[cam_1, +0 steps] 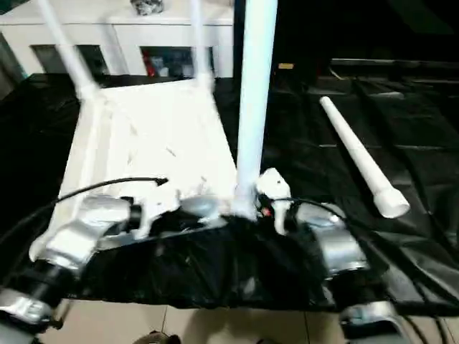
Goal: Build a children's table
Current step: Rotate leg to tighten
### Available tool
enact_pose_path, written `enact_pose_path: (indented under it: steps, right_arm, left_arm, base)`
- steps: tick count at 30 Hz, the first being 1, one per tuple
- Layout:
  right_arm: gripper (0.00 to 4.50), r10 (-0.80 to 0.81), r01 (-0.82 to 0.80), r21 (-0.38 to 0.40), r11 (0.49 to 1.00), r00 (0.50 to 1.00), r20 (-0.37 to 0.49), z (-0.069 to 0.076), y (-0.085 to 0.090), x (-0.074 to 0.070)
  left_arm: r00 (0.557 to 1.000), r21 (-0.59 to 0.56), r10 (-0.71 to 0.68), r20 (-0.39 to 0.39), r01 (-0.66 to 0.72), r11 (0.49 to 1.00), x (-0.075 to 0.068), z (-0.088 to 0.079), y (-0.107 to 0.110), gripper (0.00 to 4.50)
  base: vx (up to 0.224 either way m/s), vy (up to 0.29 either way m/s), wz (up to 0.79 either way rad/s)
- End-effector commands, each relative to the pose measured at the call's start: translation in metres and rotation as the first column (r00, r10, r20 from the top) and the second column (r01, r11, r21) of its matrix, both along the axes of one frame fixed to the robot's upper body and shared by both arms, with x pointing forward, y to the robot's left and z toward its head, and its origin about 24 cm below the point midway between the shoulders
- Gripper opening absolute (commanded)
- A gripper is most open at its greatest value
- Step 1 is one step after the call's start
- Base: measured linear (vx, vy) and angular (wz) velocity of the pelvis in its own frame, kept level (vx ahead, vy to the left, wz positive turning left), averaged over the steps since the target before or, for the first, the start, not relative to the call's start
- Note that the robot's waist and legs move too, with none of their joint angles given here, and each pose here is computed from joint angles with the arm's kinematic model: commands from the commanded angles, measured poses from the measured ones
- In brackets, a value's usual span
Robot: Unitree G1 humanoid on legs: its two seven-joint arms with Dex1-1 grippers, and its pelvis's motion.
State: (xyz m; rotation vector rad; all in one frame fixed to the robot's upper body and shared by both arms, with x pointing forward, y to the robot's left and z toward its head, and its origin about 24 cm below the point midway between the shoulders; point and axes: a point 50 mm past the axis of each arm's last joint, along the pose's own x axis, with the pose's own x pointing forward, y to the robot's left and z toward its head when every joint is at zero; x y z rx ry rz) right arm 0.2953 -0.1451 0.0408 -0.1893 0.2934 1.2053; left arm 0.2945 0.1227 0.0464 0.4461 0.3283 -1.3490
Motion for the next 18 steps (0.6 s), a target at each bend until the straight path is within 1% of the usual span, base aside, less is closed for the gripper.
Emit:
enact_pose_path:
  steps: [1,2,4,7,9,12,15,18]
  right_arm:
    - [3.80,0.207,-0.207,0.021,0.978,0.978,-0.037,0.0033,0.0148,-0.0119]
    - [3.70,0.216,-0.216,0.021,0.976,0.976,-0.039,0.0036,0.0145,-0.0122]
    - [3.70,0.255,-0.255,0.006,0.967,0.967,-0.027,0.0053,0.0135,-0.0127]
    - [3.36,0.284,-0.285,-0.002,0.959,0.958,-0.040,0.0054,0.0125,-0.0142]
    - [3.26,0.294,-0.294,-0.005,0.956,0.955,-0.048,0.0053,0.0114,-0.0145]
    - [2.94,0.292,-0.293,-0.005,0.956,0.955,-0.049,0.0050,0.0108,-0.0143]
    - [2.79,0.280,-0.280,0.011,0.960,0.958,-0.062,0.0029,0.0111,-0.0155]
    - [2.72,0.220,-0.218,0.035,0.975,0.974,-0.056,0.0003,0.0127,-0.0148]
  left_arm:
    - [0.998,-0.020,-0.057,0.005,0.057,0.998,-0.0023,0.0052,-0.0031,0.00]
    - [0.998,-0.020,-0.060,0.004,0.060,0.998,-0.0023,0.0053,-0.0026,0.00]
    - [0.997,-0.007,-0.077,0.004,0.077,0.997,-0.0023,0.0053,-0.0002,0.00]
    - [0.996,-0.002,-0.088,0.002,0.088,0.996,-0.0028,0.0052,0.0006,0.00]
    - [0.995,-0.003,-0.097,-0.004,0.097,0.995,-0.0036,0.0048,0.0003,0.00]
    - [0.995,-0.006,-0.100,-0.007,0.100,0.995,-0.0041,0.0047,0.0000,0.00]
    - [0.996,-0.013,-0.092,-0.011,0.092,0.996,-0.0042,0.0044,0.0000,0.00]
    - [0.998,-0.020,-0.056,-0.004,0.056,0.998,-0.0025,0.0034,-0.0012,0.00]
  base:
    - [0.000,0.000,0.00]
    - [0.000,0.000,0.00]
    - [0.000,0.000,0.00]
    - [0.000,0.000,0.00]
    - [0.000,0.000,0.00]
    - [0.000,0.000,0.00]
    - [0.000,0.000,0.00]
    - [0.000,0.000,0.00]
